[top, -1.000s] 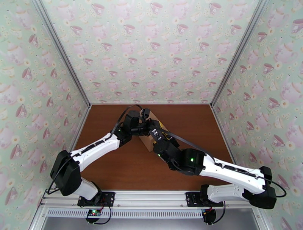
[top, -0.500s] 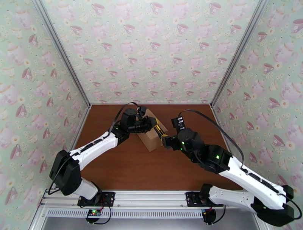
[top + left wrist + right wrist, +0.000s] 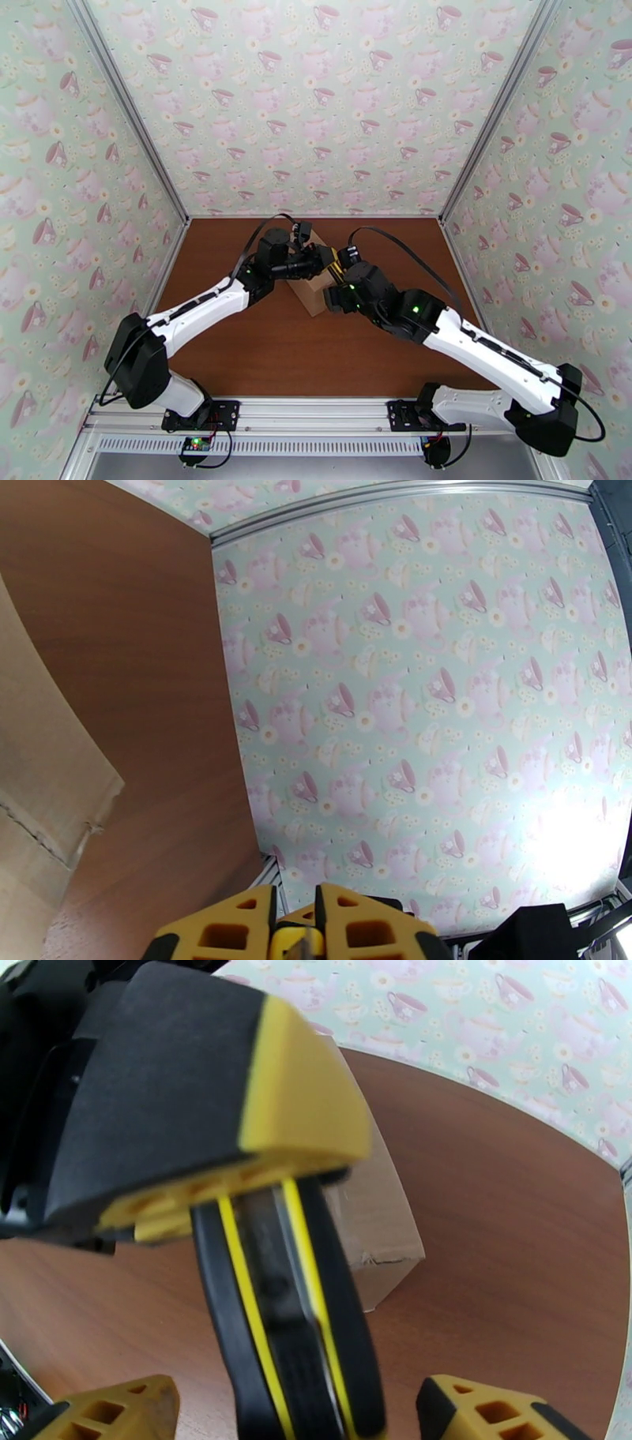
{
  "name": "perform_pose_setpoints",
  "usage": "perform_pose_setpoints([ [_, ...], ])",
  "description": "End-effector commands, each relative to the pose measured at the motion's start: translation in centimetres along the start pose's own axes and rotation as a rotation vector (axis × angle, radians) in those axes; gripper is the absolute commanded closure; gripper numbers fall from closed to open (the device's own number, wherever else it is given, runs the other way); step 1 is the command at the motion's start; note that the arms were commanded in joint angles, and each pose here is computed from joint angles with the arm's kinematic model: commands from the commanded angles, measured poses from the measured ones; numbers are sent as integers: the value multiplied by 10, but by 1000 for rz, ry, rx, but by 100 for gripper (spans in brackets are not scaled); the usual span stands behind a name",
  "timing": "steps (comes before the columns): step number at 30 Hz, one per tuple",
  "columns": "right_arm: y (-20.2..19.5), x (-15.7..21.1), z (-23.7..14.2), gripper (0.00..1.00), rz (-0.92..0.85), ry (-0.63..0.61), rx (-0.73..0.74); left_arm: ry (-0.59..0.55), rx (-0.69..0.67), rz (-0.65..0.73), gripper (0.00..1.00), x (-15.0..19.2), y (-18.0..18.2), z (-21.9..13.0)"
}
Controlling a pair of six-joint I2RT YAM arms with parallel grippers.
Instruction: Unpack the express box
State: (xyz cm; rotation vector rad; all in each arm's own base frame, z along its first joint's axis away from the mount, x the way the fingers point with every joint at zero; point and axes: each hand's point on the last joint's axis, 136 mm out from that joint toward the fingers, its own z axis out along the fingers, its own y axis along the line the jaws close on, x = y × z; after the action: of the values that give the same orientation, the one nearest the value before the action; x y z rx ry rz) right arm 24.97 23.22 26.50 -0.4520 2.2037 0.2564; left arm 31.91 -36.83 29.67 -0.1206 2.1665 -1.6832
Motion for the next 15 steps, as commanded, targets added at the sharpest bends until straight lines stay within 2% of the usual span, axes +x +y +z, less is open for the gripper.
perform_pose_setpoints([
  [1, -5, -26, -7, 25, 30, -85, 28, -26, 37, -5, 100, -4, -8, 2],
  [3, -6, -28, -7, 28, 27, -98, 36, -25, 33, -8, 100, -3, -6, 3],
  [8, -6, -31, -3, 44, 1, -95, 54, -25, 35, -14, 100, -3, -5, 4],
  [10, -6, -30, 0, 60, -12, -83, 64, -25, 33, -16, 100, -3, -5, 4],
  [12, -5, -29, 2, 81, -19, -75, 65, -28, 32, -15, 100, -4, -6, 3],
  [15, -4, -24, 4, 97, -28, -54, 64, -43, 22, -14, 100, -9, -5, 0],
])
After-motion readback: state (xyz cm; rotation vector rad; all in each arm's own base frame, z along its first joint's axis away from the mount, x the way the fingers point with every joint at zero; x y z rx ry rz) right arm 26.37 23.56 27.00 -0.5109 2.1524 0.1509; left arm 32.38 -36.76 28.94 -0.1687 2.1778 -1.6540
